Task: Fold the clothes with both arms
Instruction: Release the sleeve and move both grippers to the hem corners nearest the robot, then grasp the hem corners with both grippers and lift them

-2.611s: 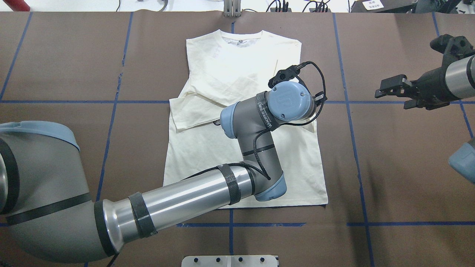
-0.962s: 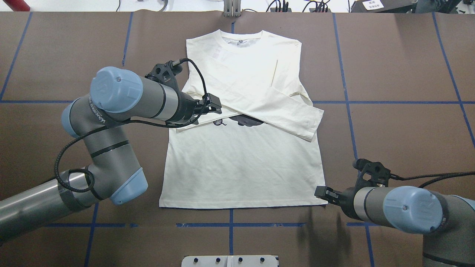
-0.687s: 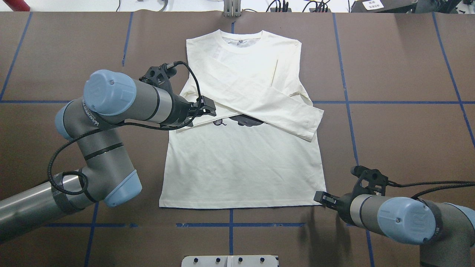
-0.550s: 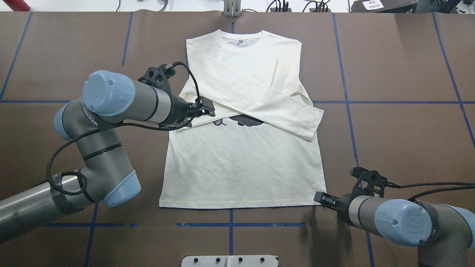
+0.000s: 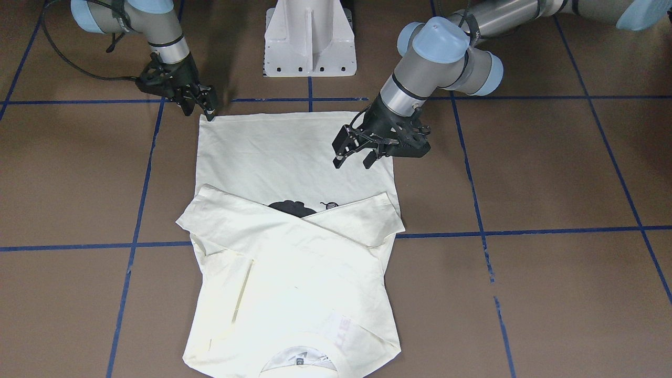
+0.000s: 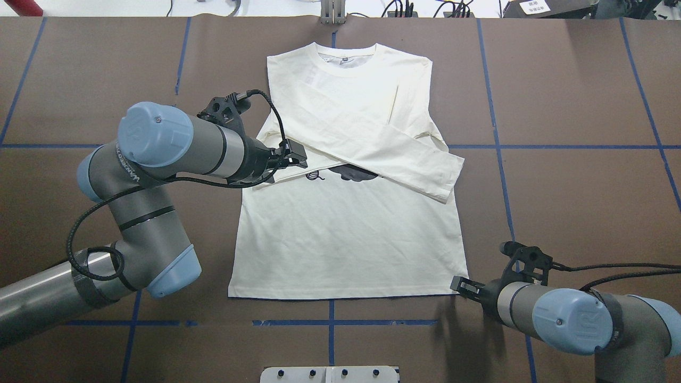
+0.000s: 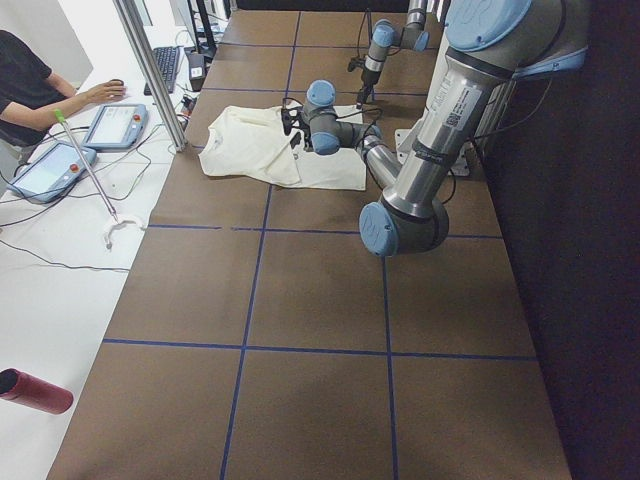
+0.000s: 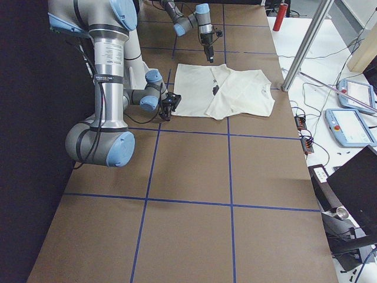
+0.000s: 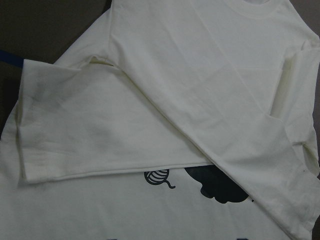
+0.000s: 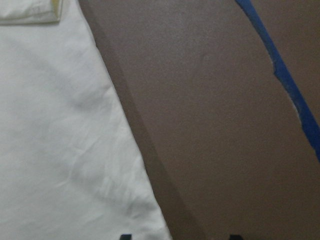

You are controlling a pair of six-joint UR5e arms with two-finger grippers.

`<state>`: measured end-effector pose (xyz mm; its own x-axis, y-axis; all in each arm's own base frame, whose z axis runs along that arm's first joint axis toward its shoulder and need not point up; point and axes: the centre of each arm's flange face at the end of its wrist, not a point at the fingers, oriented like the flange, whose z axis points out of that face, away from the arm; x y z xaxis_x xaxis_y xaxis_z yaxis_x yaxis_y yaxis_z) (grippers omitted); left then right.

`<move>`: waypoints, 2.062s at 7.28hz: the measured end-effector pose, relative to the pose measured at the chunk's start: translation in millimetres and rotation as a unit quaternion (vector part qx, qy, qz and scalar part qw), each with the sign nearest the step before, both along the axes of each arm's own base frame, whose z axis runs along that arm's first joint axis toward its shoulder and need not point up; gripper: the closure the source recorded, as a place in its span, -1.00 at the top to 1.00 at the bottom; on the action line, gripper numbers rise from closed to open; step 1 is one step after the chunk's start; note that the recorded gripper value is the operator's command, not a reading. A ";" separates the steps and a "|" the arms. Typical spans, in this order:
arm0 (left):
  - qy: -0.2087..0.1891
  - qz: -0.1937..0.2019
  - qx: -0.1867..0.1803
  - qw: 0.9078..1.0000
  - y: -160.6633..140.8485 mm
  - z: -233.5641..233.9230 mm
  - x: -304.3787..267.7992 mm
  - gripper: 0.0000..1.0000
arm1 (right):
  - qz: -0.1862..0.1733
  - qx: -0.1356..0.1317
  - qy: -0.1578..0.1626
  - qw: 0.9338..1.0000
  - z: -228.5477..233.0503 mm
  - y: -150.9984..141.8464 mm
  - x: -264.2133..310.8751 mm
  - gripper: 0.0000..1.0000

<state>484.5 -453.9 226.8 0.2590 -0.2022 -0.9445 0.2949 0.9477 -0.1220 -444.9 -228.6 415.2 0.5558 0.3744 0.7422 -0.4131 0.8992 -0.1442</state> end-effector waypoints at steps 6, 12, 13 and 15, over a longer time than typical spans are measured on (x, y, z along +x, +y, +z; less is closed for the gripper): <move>-0.006 -0.017 -0.014 1.000 11.5 19.5 -14.4 0.69 | 0.002 0.004 -0.020 1.000 -19.5 -1.7 3.2 -1.00; -0.150 -0.036 -0.084 0.984 166.2 79.8 21.2 0.63 | 0.004 0.007 -0.040 0.999 -39.3 -2.8 19.1 -1.00; -0.161 -0.031 -0.091 0.982 177.9 89.4 26.8 0.62 | 0.004 0.007 -0.040 0.999 -39.1 -3.0 19.2 -1.00; -0.181 -0.021 -0.098 0.978 192.0 107.1 32.7 0.43 | 0.004 0.007 -0.040 0.999 -38.8 -3.1 19.4 -1.00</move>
